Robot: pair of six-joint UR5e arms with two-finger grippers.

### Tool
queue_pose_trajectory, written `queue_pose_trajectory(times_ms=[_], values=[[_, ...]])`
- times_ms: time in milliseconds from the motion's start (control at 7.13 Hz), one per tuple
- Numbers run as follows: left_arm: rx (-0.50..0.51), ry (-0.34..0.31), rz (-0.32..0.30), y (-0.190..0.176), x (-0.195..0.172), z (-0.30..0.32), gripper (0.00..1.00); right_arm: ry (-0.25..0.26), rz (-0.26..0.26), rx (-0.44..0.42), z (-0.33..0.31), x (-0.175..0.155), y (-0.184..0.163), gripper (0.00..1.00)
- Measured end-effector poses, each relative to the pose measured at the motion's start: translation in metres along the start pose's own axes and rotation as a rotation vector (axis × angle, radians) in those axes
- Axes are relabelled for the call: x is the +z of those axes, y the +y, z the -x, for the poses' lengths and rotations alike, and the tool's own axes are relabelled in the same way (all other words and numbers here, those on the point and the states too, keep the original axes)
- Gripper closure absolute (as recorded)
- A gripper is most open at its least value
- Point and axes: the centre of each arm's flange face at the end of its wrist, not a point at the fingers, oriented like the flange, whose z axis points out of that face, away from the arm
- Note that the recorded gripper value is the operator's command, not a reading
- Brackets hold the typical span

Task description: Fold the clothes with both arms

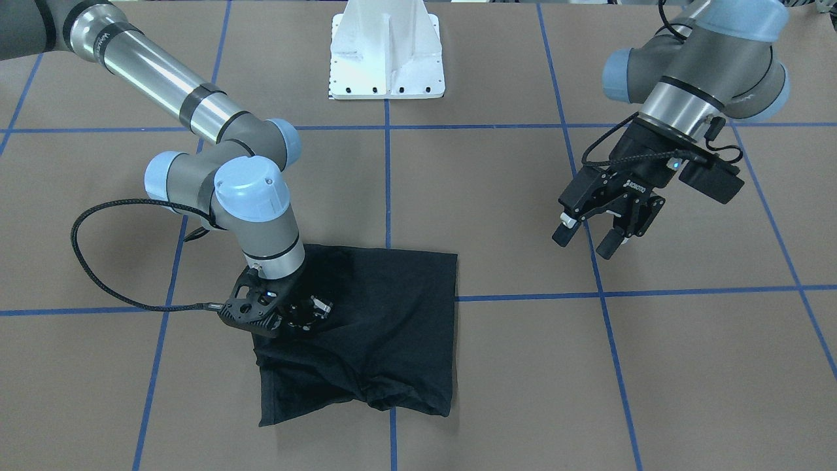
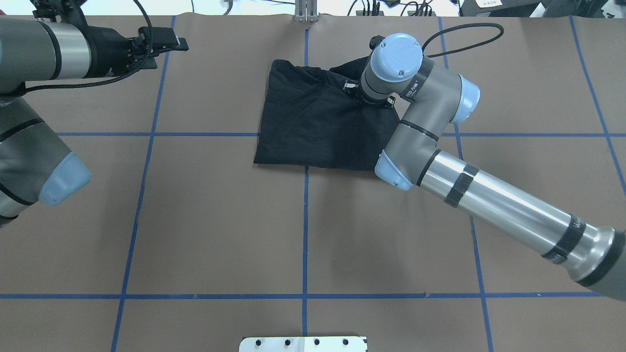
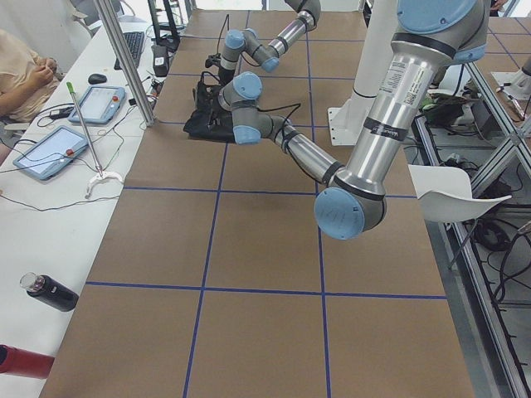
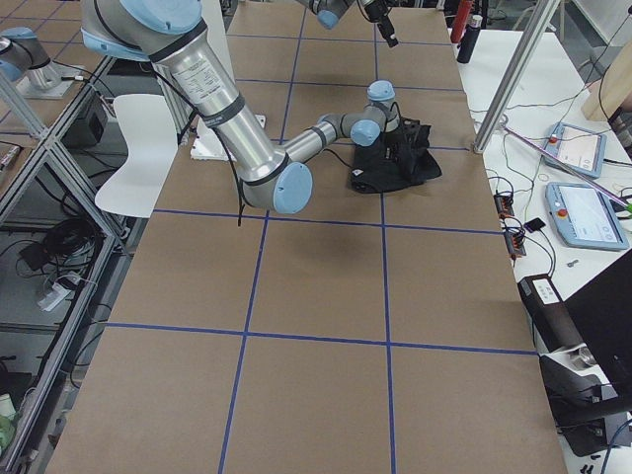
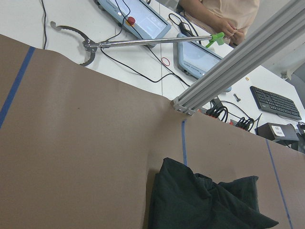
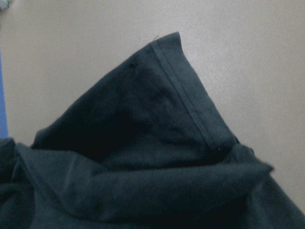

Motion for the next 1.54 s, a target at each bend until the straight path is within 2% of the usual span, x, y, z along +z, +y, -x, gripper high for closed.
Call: queue_pose_trajectory(times_ms=[421, 701, 842, 982, 1122, 1262, 1543], values=[[-0.008, 0.014, -0.003, 0.001, -0.007, -0.007, 0.00, 0.073, -0.061, -0.035, -0.042, 0.029, -0.083, 1.00], [-0.008, 0.003, -0.001, 0.000, -0.007, -0.009, 0.00, 0.081, -0.066, -0.029, -0.070, 0.013, -0.135, 1.00], [0.014, -0.010, 0.001, 0.000, -0.006, -0.008, 0.00, 0.060, -0.038, -0.029, -0.097, -0.006, -0.164, 1.00], [0.070, -0.042, 0.008, 0.000, -0.003, -0.004, 0.00, 0.036, -0.003, -0.031, -0.135, -0.028, -0.187, 0.79], [0.154, -0.095, 0.023, -0.001, 0.001, 0.004, 0.00, 0.011, 0.039, -0.043, -0.182, -0.054, -0.206, 0.01], [0.263, -0.151, 0.048, -0.002, 0.004, 0.019, 0.00, -0.005, 0.069, -0.072, -0.234, -0.083, -0.222, 0.00], [0.494, -0.240, 0.108, -0.021, -0.008, 0.073, 0.00, -0.018, 0.090, -0.140, -0.333, -0.147, -0.238, 0.00]])
